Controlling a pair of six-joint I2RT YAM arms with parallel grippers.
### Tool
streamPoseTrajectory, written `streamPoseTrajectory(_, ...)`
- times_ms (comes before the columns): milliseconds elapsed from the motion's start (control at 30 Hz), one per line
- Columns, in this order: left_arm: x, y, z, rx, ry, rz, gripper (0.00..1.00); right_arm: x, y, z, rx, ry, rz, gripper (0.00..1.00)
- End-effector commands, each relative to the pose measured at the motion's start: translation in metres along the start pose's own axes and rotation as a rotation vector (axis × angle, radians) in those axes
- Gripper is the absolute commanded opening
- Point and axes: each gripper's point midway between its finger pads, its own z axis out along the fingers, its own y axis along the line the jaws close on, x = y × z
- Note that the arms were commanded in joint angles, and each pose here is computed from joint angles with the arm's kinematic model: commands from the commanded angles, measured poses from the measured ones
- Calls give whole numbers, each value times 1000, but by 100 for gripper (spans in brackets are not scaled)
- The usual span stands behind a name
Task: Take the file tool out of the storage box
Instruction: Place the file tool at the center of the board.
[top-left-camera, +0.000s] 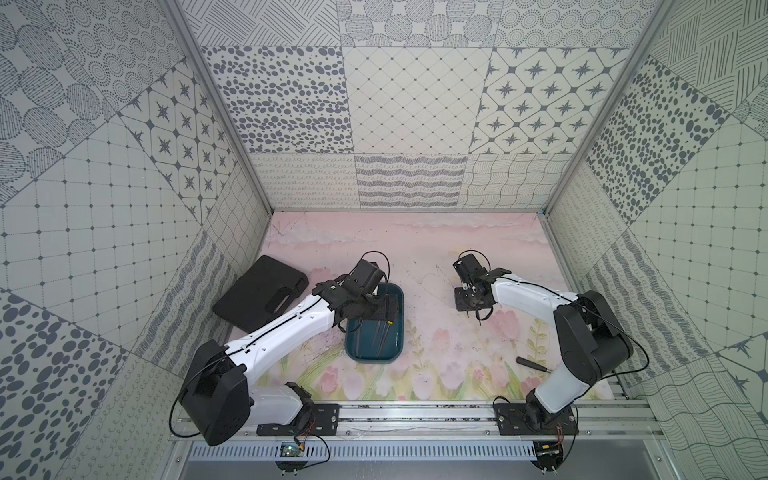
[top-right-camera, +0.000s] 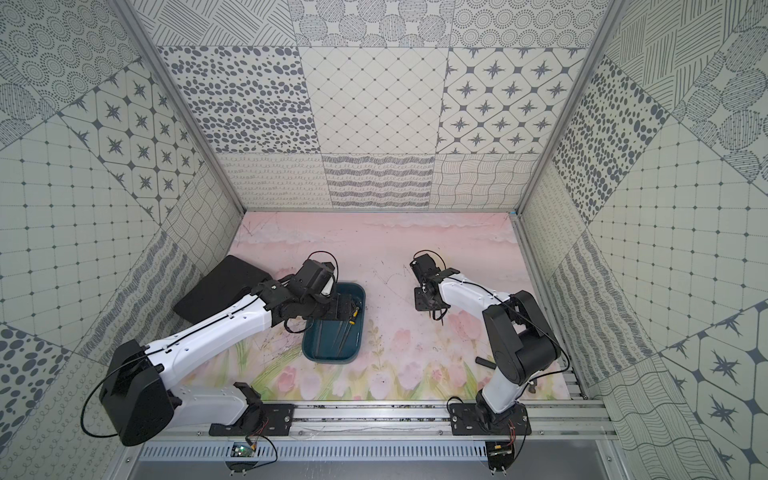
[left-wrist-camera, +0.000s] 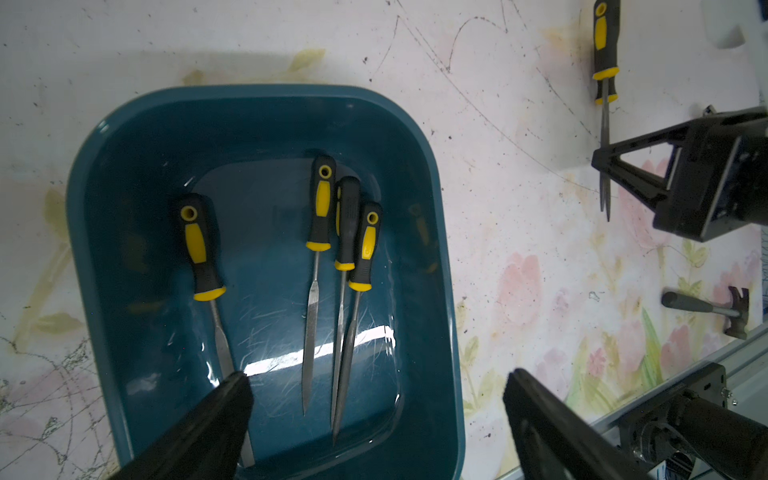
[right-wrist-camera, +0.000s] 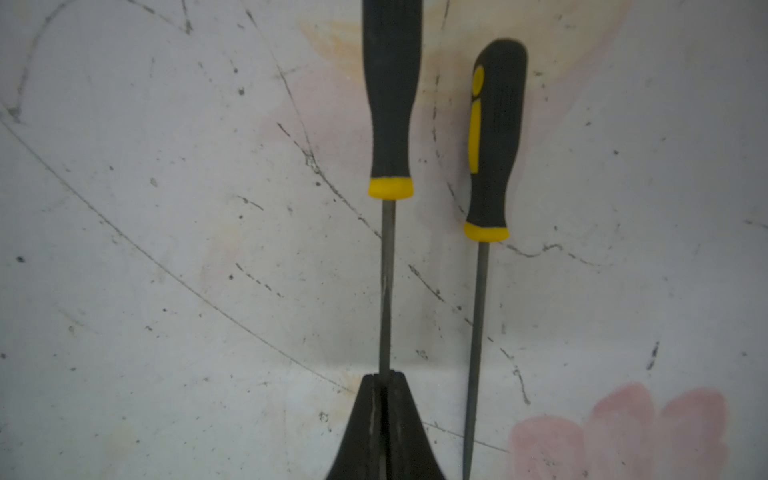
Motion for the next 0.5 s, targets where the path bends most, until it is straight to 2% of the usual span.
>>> streamPoseTrajectory(0, -2, -1, 2, -6, -8, 18, 99, -1, -1, 8, 5, -4, -5, 0)
streamPoseTrajectory(467, -1, 0, 8, -9, 1, 17, 99, 10, -10, 18, 54, 27, -7, 0)
